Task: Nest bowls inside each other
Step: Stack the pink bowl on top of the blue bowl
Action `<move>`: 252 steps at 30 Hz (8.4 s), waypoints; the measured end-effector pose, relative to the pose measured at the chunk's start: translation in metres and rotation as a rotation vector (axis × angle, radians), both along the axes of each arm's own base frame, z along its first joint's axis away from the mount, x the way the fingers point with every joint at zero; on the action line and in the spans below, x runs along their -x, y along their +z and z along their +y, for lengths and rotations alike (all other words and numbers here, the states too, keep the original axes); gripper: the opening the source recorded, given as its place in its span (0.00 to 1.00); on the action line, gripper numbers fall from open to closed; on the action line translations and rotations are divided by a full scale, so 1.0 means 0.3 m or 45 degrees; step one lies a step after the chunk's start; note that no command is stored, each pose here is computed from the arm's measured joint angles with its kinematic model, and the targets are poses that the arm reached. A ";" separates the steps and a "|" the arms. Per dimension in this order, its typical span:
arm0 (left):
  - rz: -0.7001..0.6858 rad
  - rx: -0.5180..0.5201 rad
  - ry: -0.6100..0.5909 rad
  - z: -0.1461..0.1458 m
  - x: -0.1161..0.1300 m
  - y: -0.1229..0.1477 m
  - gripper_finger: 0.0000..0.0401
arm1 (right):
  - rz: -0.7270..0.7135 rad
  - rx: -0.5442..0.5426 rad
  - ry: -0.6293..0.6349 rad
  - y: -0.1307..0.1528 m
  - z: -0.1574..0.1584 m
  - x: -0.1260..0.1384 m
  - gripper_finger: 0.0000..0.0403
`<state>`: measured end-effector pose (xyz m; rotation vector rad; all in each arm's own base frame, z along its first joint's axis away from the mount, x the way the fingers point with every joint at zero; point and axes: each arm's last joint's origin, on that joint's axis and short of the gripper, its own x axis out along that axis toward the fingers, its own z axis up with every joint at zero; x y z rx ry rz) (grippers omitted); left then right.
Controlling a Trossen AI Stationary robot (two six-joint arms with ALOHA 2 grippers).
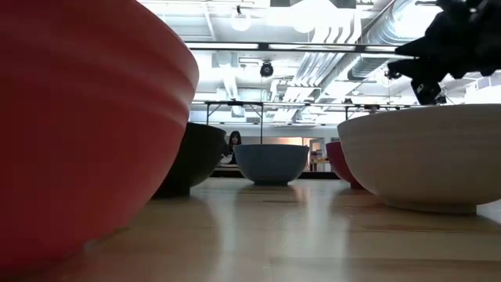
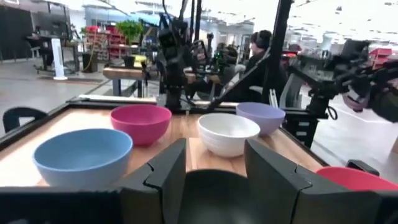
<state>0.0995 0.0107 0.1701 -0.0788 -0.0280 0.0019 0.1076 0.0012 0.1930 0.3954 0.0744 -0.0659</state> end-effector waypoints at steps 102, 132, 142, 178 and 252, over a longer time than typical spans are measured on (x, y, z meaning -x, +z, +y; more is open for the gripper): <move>0.046 0.078 0.036 0.003 0.000 -0.012 0.37 | 1.678 -0.394 0.063 0.318 -0.292 -0.688 0.00; 0.249 0.094 1.108 0.068 0.065 0.015 0.49 | 1.415 -0.151 0.342 0.364 -0.225 -1.134 0.00; 0.223 0.134 1.009 0.063 0.058 0.020 0.49 | 1.575 -0.069 0.009 0.387 -0.381 -1.054 0.00; 0.221 0.147 0.966 0.061 0.056 0.020 0.49 | 1.892 -0.239 -0.135 0.176 -0.670 -0.998 0.00; 0.241 0.129 0.942 0.060 0.055 0.017 0.49 | 1.735 -0.283 0.101 0.164 -0.683 -1.020 0.00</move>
